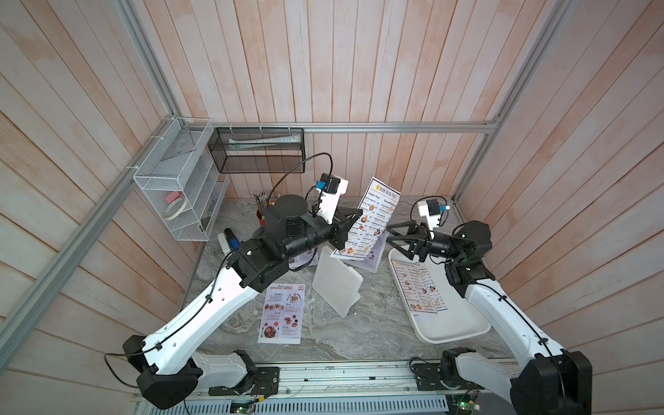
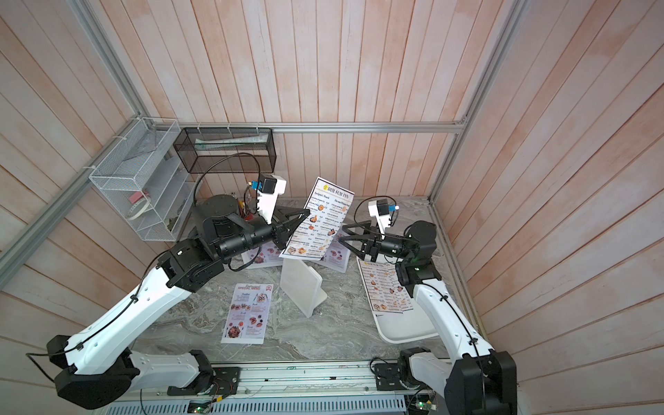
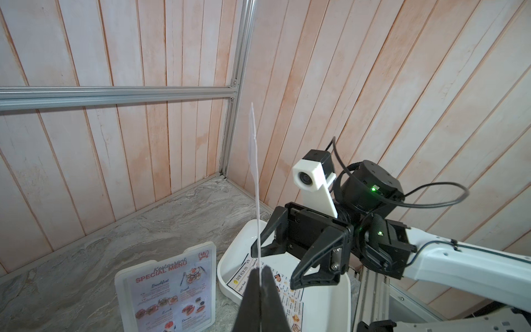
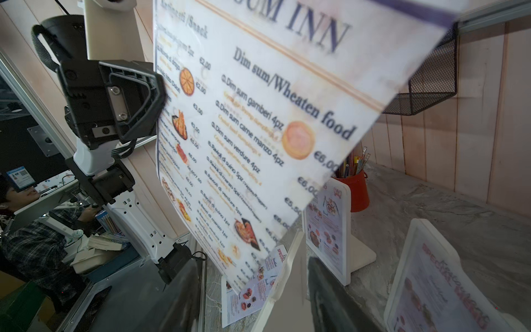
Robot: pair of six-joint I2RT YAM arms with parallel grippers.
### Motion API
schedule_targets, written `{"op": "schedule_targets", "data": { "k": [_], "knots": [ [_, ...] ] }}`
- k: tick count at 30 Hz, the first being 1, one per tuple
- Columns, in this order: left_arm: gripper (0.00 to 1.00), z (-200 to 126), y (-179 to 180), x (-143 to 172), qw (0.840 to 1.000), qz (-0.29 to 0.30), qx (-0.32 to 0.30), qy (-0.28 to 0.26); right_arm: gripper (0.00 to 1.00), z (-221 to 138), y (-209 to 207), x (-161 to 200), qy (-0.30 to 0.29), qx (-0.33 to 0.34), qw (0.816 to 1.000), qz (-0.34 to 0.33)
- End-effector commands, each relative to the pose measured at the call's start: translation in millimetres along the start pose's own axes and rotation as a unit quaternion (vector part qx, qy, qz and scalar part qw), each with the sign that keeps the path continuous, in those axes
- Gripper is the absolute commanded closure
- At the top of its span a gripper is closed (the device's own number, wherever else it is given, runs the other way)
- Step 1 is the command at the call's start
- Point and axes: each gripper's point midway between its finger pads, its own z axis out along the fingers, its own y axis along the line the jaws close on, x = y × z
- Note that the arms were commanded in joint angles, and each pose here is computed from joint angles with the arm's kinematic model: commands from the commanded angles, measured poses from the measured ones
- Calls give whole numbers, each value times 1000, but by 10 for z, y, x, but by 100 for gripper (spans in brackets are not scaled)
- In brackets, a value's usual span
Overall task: Replace the menus in the menu holders
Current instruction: Pick up the menu from the storage box.
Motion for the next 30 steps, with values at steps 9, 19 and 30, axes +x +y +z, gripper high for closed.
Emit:
{"op": "schedule_targets", "data": {
  "k": [9, 19, 30],
  "knots": [
    [100, 119, -36, 123, 1000, -5, 25, 8, 39, 173, 243, -178, -7, -67, 997, -34],
    [100, 116, 48, 197, 1000, -9, 17, 7, 48, 115, 312, -138, -23, -65, 997, -26],
    [100, 82, 39, 198, 1000, -15, 27, 0, 51, 91, 237, -59, -30, -46, 998, -1]
  ]
}}
